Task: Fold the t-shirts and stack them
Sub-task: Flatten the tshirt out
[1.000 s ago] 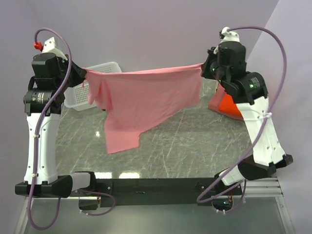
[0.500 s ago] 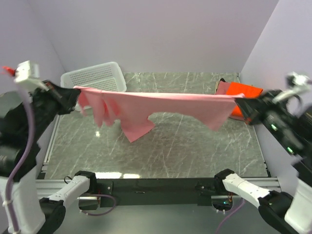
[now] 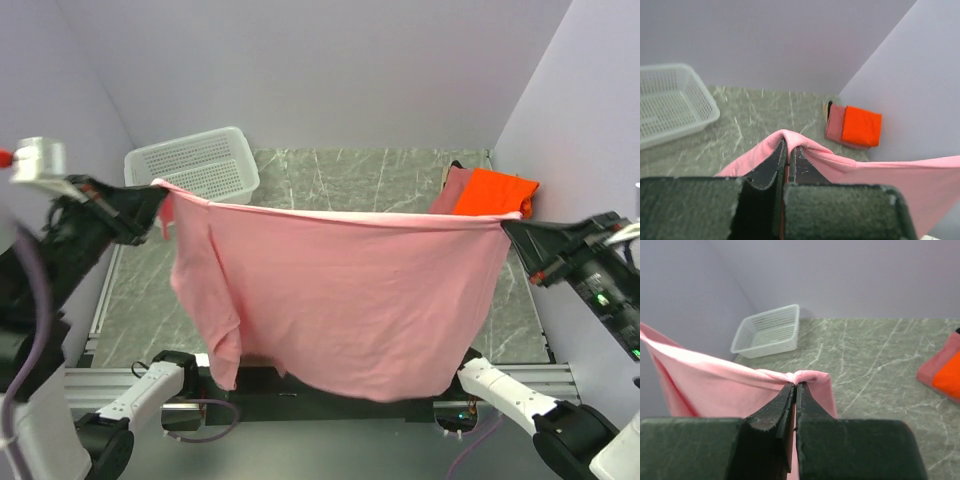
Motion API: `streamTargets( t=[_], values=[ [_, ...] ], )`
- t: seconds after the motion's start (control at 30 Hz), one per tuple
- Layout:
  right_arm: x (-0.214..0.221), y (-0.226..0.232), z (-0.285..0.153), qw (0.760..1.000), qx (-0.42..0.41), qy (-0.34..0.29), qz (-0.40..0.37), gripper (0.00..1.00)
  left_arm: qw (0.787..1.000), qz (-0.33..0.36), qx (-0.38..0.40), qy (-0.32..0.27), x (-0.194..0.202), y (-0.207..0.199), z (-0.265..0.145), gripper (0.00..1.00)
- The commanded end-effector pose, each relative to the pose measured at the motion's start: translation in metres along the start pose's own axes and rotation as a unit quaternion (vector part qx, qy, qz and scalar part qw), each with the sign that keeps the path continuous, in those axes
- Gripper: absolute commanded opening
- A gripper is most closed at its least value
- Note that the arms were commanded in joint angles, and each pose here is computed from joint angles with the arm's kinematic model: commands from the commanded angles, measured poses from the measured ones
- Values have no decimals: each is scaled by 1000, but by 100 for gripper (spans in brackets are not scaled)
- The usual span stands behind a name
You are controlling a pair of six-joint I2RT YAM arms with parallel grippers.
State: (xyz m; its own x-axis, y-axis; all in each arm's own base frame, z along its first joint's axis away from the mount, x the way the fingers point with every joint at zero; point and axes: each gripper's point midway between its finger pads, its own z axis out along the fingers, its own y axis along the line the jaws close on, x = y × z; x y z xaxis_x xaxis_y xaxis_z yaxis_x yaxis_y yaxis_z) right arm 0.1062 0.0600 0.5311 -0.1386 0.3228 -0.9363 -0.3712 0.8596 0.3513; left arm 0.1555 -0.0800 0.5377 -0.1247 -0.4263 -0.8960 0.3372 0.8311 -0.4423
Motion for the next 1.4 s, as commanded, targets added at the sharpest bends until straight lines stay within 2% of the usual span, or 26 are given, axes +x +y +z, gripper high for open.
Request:
streamTargets(
  t=[0.0,0.13,0.2,0.33,0.43,0.47,0.5,0.63,0.77,0.93,1.1,1.37],
  values=[
    [2,-22,38,998,60,0,-17,0,999,-3,14,32,23,12,44,1],
    [17,-47,83,992,114,14,-49,0,997,-2,29,72,52,29,101,1],
    [37,-62,111,986,141,44,-74,0,996,7,22,89,61,39,118,1],
    [45,-81,154,977,178,52,-101,0,991,48,-8,124,74,63,167,1],
    [35,-90,174,974,194,47,-109,0,991,73,-12,112,56,61,190,1],
    [30,-91,178,973,197,44,-111,0,993,83,-3,88,36,50,191,1],
    [18,-93,184,972,202,35,-114,0,992,87,-6,96,38,52,201,1],
    [-13,-88,190,972,203,10,-120,0,994,100,22,42,-3,23,204,1],
    [-43,-76,175,973,194,-23,-120,0,993,96,62,1,-24,-2,191,1],
    [-48,-63,140,978,169,-35,-119,0,987,110,105,-45,-50,-31,147,1],
    [-44,-54,81,981,152,-52,-107,0,979,108,153,-86,-68,-59,87,1],
    [-53,-45,-10,980,148,-111,-78,0,970,70,210,-104,-68,-87,2,1]
  ],
)
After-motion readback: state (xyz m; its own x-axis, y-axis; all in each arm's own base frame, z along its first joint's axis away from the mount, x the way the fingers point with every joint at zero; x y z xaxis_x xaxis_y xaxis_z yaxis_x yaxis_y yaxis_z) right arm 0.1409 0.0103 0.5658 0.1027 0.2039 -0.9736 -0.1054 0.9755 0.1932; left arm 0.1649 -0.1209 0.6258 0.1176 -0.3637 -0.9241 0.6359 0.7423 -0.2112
